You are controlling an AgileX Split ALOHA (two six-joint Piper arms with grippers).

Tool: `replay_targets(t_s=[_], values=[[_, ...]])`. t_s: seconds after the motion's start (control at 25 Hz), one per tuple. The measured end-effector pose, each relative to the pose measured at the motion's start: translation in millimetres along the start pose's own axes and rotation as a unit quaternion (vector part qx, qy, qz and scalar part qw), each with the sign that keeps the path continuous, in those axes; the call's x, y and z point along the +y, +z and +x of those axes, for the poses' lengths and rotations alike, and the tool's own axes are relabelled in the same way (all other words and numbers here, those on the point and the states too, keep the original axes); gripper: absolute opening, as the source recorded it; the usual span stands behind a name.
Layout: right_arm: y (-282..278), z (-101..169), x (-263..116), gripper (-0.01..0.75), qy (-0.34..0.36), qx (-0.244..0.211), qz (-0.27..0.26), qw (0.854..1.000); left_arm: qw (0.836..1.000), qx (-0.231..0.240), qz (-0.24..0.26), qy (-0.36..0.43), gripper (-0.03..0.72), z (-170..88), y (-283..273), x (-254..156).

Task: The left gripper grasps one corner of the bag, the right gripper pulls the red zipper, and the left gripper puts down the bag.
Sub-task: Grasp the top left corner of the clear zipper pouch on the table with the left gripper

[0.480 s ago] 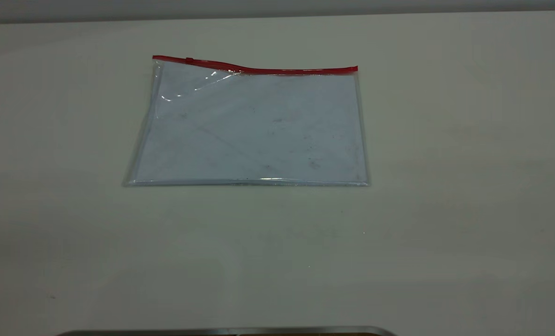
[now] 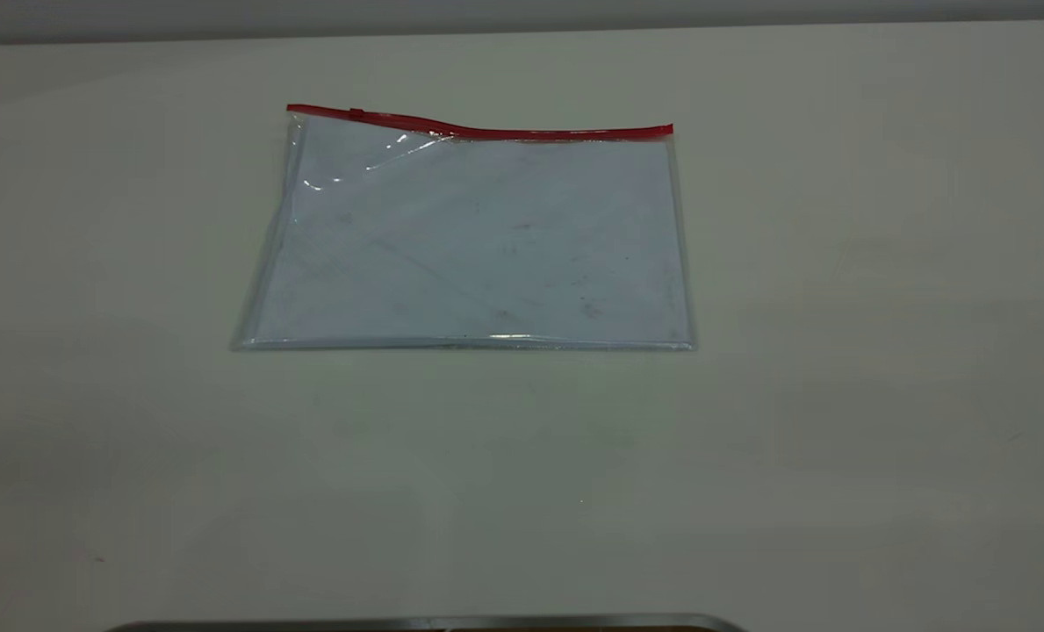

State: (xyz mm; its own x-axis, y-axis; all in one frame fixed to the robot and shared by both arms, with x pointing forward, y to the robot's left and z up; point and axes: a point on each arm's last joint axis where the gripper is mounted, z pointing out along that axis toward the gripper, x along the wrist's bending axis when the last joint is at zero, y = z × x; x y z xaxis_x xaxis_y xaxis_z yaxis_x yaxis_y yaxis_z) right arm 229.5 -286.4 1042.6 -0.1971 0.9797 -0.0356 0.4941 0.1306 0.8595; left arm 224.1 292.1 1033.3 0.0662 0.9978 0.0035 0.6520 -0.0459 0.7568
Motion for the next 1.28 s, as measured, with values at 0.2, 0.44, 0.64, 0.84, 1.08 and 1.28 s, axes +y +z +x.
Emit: replay_targets(t_s=[0.2,0.44,0.64,0.84,1.08,1.28], values=[[0.0,0.0,0.0,0.359,0.0,0.0,0.0,1.0,1.0,0.0,0.0,0.0,0.483,0.0,0.0,0.0],[0.0,0.0,0.0,0.359,0.0,0.0,0.0,1.0,1.0,0.0,0.0,-0.001,0.483,0.0,0.0,0.0],[0.0,0.0,0.0,0.359,0.0,0.0,0.0,1.0,1.0,-0.008,-0.001,-0.003,0.483,-1.4,0.0,0.1],[0.0,0.0,0.0,0.359,0.0,0.0,0.0,1.0,1.0,-0.008,-0.009,-0.003,0.483,-1.5,0.0,1.6],[0.0,0.4,0.1,0.359,0.001,0.002,0.0,1.0,1.0,-0.017,-0.017,-0.006,0.483,-3.0,-0.1,3.1],[-0.1,3.4,1.0,0.359,0.013,0.019,-0.005,1.0,0.998,-0.051,-0.033,-0.019,0.483,-9.1,-0.5,6.1]])
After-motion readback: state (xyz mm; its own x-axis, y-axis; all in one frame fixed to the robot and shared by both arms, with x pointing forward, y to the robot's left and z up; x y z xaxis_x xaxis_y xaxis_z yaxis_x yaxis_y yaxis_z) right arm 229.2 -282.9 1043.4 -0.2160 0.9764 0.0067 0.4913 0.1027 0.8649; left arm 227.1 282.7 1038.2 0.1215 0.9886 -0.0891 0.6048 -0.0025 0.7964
